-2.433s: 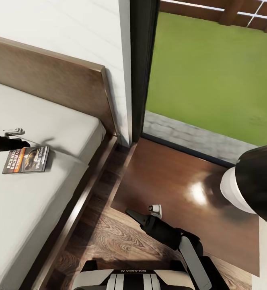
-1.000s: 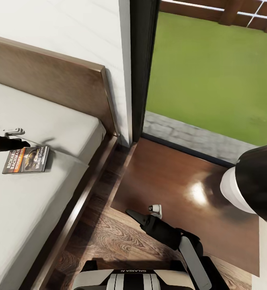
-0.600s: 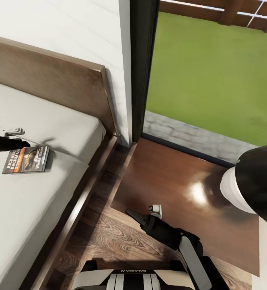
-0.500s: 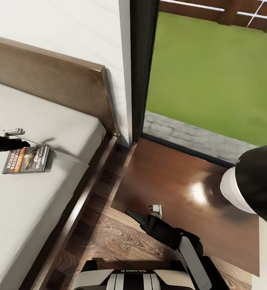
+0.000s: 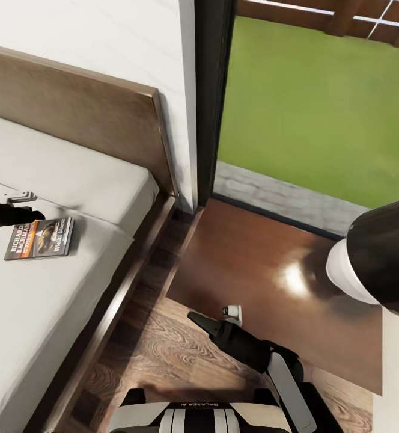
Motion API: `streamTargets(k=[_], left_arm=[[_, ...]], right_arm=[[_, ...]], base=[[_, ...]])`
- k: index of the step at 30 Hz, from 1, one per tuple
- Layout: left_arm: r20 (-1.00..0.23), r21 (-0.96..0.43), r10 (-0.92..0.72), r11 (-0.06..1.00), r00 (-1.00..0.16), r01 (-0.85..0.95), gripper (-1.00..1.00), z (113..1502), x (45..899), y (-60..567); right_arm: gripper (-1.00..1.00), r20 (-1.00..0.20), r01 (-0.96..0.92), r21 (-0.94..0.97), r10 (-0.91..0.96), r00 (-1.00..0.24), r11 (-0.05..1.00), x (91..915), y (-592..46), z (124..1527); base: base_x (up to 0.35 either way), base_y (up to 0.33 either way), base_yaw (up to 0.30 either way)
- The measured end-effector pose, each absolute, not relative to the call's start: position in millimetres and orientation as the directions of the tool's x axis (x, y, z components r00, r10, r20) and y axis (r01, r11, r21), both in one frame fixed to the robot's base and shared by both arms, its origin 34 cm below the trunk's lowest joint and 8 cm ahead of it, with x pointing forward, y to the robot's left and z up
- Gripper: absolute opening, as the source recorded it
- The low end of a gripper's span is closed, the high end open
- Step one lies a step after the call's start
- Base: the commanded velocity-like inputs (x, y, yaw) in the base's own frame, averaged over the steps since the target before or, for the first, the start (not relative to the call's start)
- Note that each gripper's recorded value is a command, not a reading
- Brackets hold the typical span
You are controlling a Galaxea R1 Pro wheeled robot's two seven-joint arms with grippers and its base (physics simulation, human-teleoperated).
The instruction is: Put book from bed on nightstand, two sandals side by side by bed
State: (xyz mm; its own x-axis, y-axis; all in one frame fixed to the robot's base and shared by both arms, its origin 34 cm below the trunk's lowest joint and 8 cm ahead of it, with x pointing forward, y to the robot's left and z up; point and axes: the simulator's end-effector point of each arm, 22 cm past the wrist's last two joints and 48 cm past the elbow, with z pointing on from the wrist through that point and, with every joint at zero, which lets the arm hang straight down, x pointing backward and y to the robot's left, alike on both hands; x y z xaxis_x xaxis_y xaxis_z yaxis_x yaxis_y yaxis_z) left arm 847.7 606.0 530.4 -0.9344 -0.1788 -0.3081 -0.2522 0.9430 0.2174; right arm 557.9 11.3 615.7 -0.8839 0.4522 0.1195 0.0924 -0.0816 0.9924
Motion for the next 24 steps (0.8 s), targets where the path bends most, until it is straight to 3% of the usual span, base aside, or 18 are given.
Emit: streamTargets(k=[24], left_arm=[[-0.309,0.221,-0.178,0.942,-0.934,-0.253,1.0,531.5,847.1,608.0]], right_arm=[[1.0,0.119,0.092,0.992,0.452,-0.884,-0.081,557.9,11.3,615.9]], base=[[-0.038,0.0,0.0]])
